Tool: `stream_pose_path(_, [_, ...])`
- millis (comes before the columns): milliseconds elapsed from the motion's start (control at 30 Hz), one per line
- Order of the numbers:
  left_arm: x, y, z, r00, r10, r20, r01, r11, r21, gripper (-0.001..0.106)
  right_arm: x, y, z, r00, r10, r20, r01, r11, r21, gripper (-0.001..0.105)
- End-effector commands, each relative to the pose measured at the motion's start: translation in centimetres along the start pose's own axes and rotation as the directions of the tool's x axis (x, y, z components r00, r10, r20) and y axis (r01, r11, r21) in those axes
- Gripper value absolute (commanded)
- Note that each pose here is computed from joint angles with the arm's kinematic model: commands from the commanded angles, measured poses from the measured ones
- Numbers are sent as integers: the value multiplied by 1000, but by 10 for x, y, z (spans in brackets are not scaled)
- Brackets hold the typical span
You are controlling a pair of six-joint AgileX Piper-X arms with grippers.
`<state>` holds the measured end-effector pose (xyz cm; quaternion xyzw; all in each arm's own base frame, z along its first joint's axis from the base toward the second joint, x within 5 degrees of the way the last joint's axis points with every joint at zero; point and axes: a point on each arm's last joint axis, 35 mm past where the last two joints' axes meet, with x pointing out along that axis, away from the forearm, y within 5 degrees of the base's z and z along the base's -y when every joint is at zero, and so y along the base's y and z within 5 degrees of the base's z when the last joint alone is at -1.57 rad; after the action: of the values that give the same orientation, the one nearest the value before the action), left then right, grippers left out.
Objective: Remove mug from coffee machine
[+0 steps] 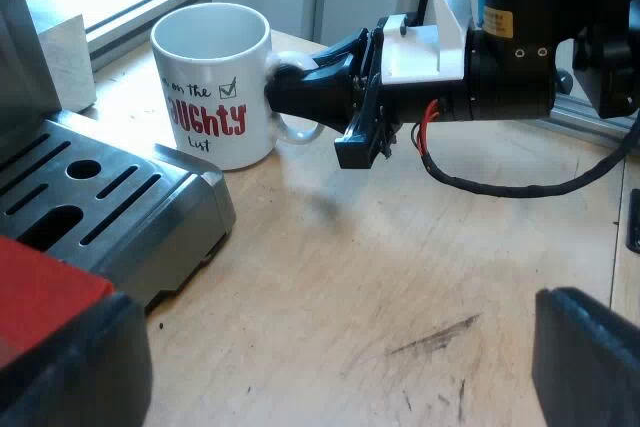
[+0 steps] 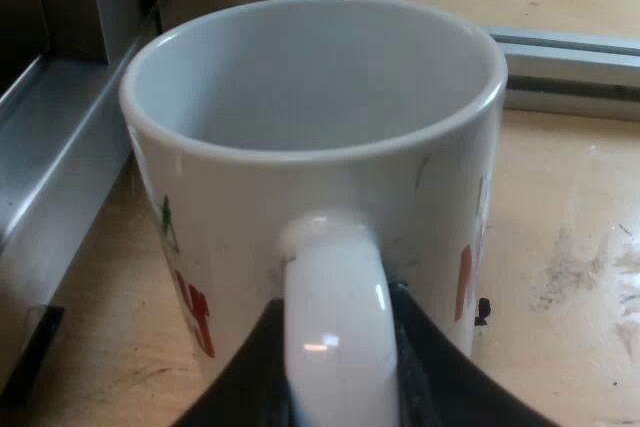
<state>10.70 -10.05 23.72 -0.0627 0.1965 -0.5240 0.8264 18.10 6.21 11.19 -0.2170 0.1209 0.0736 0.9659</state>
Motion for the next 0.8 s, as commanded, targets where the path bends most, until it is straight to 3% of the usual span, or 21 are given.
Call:
stream_pose_path(33, [0,1,3,999,33,28,-33,999,2,80,3,-4,11,997,-28,73,27,1000,8,40])
stream_pose_path(133, [0,1,3,999,33,28,-33,999,2,80,2,-4,11,997,-28,75,27,1000,14,49])
stream_pose_path(533, [0,1,4,999,33,28,-33,999,3,80,-18,-8,6,1000,-9,16,8,1000,23,48])
stream_pose_path(800, [-2,-2,18,997,46,65,-47,999,19,80,-32,-15,12,999,10,-49,-9,1000,28,48])
